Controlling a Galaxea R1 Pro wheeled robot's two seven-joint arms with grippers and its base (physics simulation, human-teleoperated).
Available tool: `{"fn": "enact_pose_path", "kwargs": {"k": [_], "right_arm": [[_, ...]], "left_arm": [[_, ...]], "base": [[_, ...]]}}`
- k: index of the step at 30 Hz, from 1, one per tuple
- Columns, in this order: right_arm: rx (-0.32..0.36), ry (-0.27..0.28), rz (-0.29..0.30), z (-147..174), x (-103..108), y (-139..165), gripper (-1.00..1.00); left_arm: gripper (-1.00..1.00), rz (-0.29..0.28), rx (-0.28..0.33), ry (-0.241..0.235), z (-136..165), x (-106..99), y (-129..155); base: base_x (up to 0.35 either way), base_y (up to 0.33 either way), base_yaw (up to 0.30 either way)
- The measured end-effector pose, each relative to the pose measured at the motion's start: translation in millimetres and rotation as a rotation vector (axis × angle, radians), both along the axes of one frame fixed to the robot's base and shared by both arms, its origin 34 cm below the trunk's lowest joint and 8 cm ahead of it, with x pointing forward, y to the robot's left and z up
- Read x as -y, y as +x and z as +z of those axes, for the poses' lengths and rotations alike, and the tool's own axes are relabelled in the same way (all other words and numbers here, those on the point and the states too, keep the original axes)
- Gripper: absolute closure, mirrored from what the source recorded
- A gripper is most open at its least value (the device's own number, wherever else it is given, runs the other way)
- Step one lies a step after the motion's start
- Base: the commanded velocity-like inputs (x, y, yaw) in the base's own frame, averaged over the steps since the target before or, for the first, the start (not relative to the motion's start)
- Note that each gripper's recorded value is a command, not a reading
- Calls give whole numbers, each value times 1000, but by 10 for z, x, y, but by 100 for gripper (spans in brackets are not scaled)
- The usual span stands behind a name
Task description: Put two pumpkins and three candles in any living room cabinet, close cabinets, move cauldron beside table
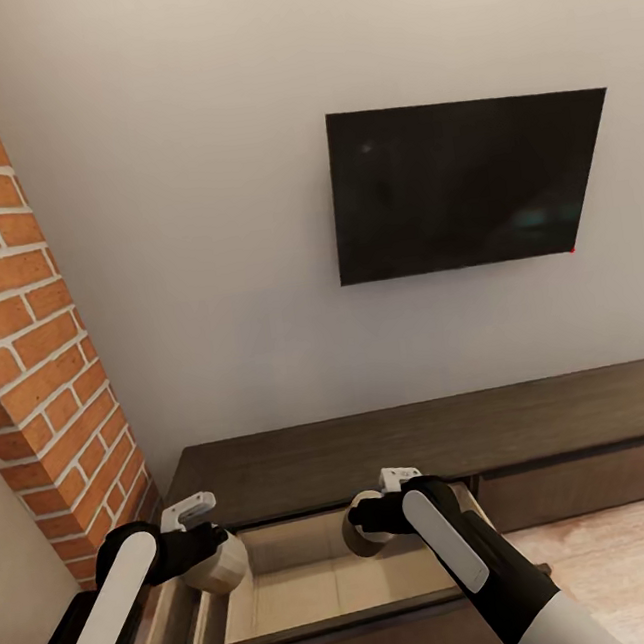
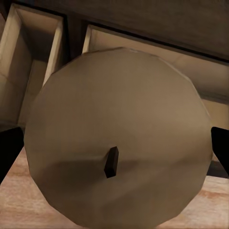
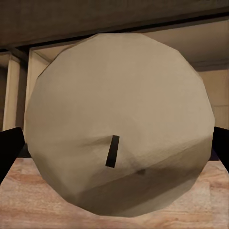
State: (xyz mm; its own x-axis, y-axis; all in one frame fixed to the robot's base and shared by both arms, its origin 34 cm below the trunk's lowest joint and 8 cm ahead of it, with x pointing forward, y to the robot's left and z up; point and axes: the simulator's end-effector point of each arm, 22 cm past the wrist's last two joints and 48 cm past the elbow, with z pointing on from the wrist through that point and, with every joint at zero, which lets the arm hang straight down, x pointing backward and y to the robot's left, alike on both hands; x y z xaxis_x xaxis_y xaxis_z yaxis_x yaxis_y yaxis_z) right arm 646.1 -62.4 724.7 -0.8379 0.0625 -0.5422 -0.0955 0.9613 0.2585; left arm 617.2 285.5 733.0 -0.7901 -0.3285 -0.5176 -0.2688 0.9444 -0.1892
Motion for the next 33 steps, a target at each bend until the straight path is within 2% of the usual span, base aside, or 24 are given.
{"fn": "enact_pose_path", "kwargs": {"k": [14, 21, 33], "right_arm": [[0, 1, 1, 2, -10, -2, 100], [0, 1, 3, 2, -16, -3, 100], [1, -1, 3, 2, -13, -4, 100]], "left_arm": [[100, 4, -2, -2, -8, -13, -1], [100, 1, -11, 1, -40, -6, -15], [100, 1, -11, 0, -43, -2, -16]], "base": [[74, 0, 27], [8, 0, 139], [24, -24, 7]]}}
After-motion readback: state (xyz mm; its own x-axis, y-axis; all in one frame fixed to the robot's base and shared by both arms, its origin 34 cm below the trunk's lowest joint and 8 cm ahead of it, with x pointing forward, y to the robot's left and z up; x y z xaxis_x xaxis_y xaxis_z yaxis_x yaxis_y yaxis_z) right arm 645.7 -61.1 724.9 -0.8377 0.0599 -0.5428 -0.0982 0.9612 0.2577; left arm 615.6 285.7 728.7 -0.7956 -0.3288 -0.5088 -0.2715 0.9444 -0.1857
